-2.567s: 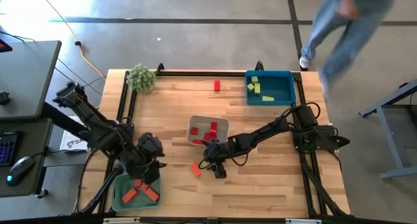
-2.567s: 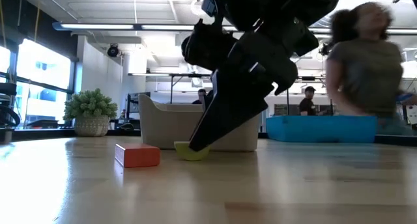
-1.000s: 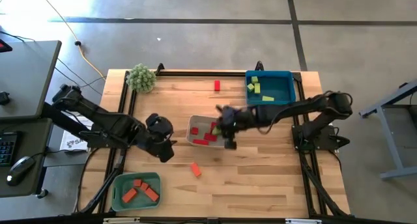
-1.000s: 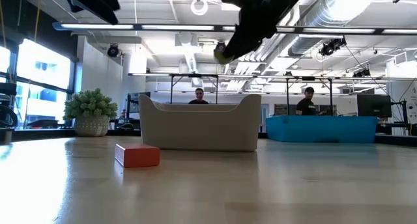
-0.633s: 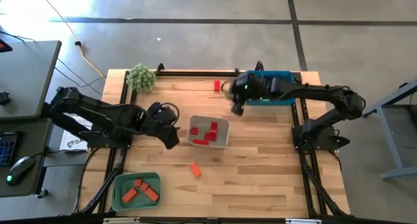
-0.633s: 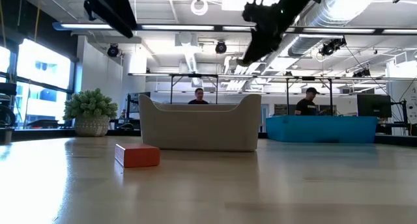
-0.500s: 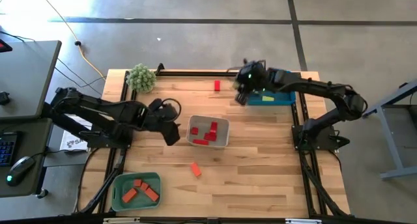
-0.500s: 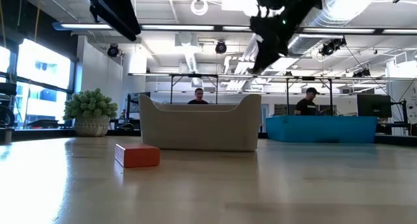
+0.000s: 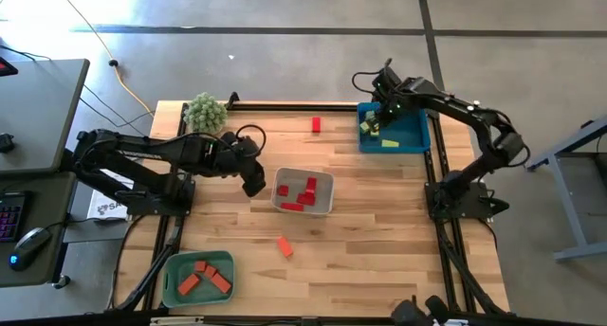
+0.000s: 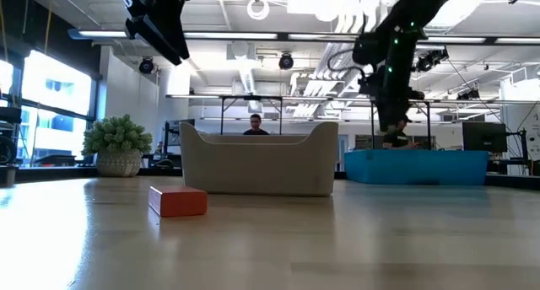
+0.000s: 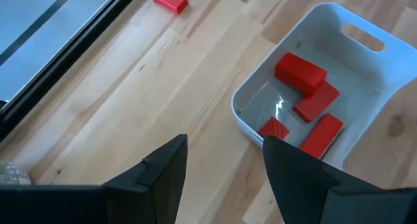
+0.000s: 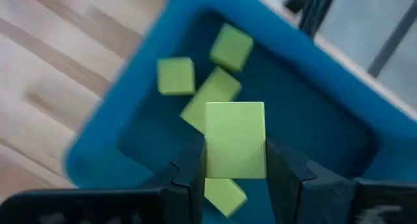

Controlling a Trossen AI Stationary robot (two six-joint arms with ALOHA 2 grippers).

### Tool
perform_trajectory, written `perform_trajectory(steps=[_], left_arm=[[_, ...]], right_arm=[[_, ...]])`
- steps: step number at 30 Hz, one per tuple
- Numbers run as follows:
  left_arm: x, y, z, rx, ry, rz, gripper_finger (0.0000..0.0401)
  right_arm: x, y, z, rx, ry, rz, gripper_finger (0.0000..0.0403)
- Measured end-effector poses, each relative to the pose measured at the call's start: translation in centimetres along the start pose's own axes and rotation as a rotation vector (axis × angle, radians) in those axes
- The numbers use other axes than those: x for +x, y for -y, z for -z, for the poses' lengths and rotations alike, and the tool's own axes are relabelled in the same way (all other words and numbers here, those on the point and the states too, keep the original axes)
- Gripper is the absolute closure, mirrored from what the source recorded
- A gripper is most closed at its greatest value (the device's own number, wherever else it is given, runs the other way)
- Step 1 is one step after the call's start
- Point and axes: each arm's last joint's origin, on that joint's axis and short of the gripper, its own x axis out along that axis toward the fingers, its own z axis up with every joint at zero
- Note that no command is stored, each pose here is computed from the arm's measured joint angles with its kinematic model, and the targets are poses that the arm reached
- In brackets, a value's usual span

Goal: Sort & place blocks by color
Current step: Put the green wooden block into the blue bin, then put the orange wooden block into the green bin

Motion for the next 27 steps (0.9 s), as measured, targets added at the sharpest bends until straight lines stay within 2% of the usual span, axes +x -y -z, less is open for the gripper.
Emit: perform_trajectory(steps=[8,14,21,27], left_arm=[[0.2,0.4,-0.2,0.045,-0.002,0.071,0.0211],[0.6,1.5,-1.0,0.094,0.025,0.209,0.0211],[1.4,3.2,-1.2,0.195,0.011,0.381,0.0211],[1.9,5.0,-0.2,0.370,-0.031,0.460,0.0211]], right_arm=[[2.2,0.4,0.0,-0.002,-0.098,0.008,0.0300],[2.6,0.3,0.0,0.004,-0.116,0.007,0.0293],[2.5,0.3,0.1,-0.010,-0.133,0.011,0.0222],[2.5,0.2,0.6,0.049,-0.187,-0.029,0.0178]])
